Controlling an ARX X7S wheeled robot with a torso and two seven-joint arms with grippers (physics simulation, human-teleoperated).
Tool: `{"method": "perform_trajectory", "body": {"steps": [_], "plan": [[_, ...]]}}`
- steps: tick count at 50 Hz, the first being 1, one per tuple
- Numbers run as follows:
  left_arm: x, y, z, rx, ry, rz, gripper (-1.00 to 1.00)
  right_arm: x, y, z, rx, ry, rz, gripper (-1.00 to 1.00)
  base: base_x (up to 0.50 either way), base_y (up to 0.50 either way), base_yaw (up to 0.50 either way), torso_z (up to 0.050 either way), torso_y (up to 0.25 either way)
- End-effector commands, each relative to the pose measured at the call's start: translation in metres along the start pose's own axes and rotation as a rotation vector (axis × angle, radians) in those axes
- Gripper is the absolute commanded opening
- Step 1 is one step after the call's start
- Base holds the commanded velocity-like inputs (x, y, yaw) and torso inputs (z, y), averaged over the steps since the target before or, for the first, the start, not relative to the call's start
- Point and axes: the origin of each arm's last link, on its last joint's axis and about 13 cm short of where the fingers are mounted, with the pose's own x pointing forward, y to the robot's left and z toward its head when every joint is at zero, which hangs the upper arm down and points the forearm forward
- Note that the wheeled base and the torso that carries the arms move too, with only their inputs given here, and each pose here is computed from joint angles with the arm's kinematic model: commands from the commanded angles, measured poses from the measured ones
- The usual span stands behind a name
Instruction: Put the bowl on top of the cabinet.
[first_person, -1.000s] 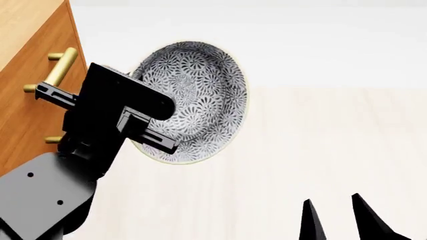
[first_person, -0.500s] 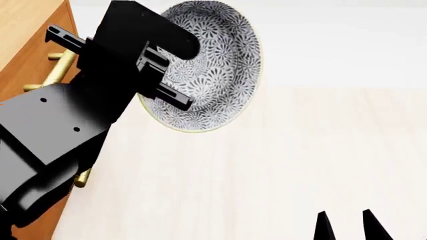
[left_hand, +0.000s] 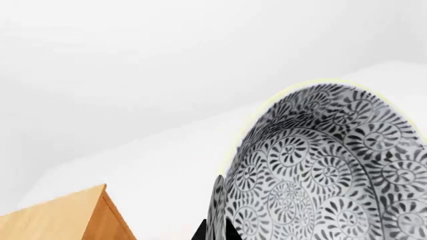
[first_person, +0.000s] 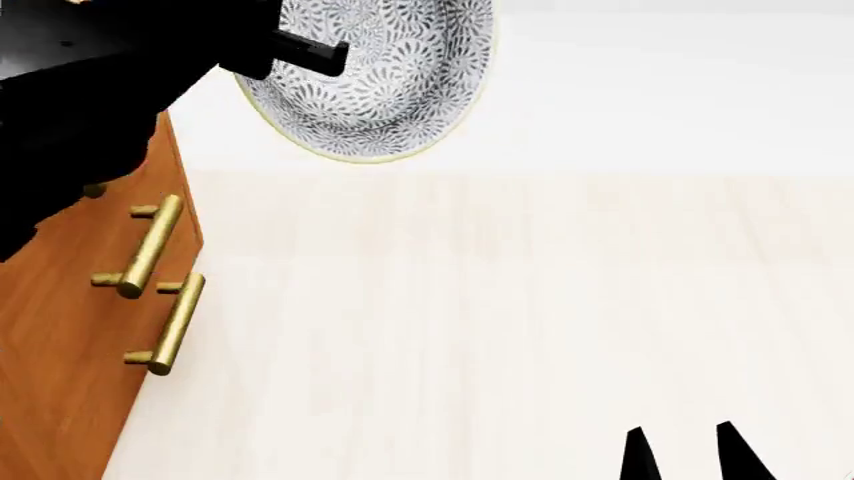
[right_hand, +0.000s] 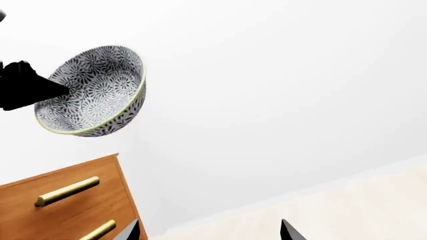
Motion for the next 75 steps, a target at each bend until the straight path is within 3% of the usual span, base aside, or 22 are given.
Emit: {"method": "perform_trajectory", "body": {"steps": [1, 6, 13, 19, 22, 25, 27, 41, 47, 48, 53, 55, 64, 69, 71, 75], "plan": [[0.002, 0.028, 0.025, -0.225, 0.032, -0.011, -1.00, -0.001, 0.002, 0.001, -0.001, -0.005, 0.013, 1.00, 0.00, 0.00, 0.00, 0.000, 0.000], [0.000, 0.041, 0.029, -0.346, 0.034, 0.033, -1.00, -0.001, 0.001, 0.001, 0.000, -0.002, 0.014, 1.00, 0.00, 0.00, 0.00, 0.000, 0.002], [-0.005, 0.054, 0.037, -0.429, 0.020, 0.063, -1.00, -0.001, 0.002, 0.000, -0.008, -0.001, 0.012, 1.00, 0.00, 0.00, 0.00, 0.000, 0.000], [-0.007, 0.058, 0.038, -0.457, 0.032, 0.077, -1.00, -0.002, 0.002, 0.001, -0.012, -0.003, 0.011, 1.00, 0.00, 0.00, 0.00, 0.000, 0.000], [-0.007, 0.063, 0.039, -0.527, 0.033, 0.096, -1.00, -0.001, 0.003, 0.001, -0.013, -0.002, 0.012, 1.00, 0.00, 0.00, 0.00, 0.000, 0.000], [-0.005, 0.071, 0.037, -0.617, 0.050, 0.220, -1.00, -0.001, 0.003, 0.001, -0.014, -0.003, 0.011, 1.00, 0.00, 0.00, 0.00, 0.000, 0.000], [-0.006, 0.075, 0.036, -0.652, 0.052, 0.241, -1.00, -0.001, 0.003, 0.001, -0.015, -0.003, 0.010, 1.00, 0.00, 0.00, 0.00, 0.000, 0.000], [-0.014, 0.089, 0.033, -0.730, 0.057, 0.297, -1.00, 0.000, 0.004, 0.000, -0.017, 0.002, 0.013, 1.00, 0.00, 0.00, 0.00, 0.000, 0.001], [-0.016, 0.093, 0.032, -0.735, 0.084, 0.330, -1.00, -0.001, 0.004, 0.000, -0.017, 0.002, 0.014, 1.00, 0.00, 0.00, 0.00, 0.000, 0.000], [-0.016, 0.093, 0.032, -0.764, 0.129, 0.353, -1.00, -0.001, 0.004, 0.000, -0.018, 0.002, 0.014, 1.00, 0.00, 0.00, 0.00, 0.000, 0.000], [-0.019, 0.097, 0.032, -0.752, 0.099, 0.335, -1.00, -0.001, 0.004, 0.001, -0.017, 0.001, 0.014, 1.00, 0.00, 0.00, 0.00, 0.000, 0.002], [-0.015, 0.101, 0.030, -0.800, 0.166, 0.374, -1.00, -0.001, 0.004, 0.001, -0.018, 0.000, 0.013, 1.00, 0.00, 0.00, 0.00, 0.000, 0.000], [-0.018, 0.114, 0.026, -0.870, 0.193, 0.451, -1.00, -0.002, 0.004, 0.002, -0.021, -0.003, 0.013, 1.00, 0.00, 0.00, 0.00, 0.001, 0.000], [-0.021, 0.115, 0.029, -0.870, 0.191, 0.446, -1.00, -0.002, 0.004, 0.001, -0.022, -0.002, 0.014, 1.00, 0.00, 0.00, 0.00, 0.000, 0.000], [-0.022, 0.116, 0.029, -0.838, 0.199, 0.500, -1.00, -0.002, 0.004, 0.001, -0.023, -0.002, 0.014, 1.00, 0.00, 0.00, 0.00, 0.000, 0.000], [-0.024, 0.115, 0.026, -0.863, 0.208, 0.497, -1.00, -0.002, 0.004, 0.002, -0.022, -0.003, 0.013, 1.00, 0.00, 0.00, 0.00, 0.000, 0.003]]}}
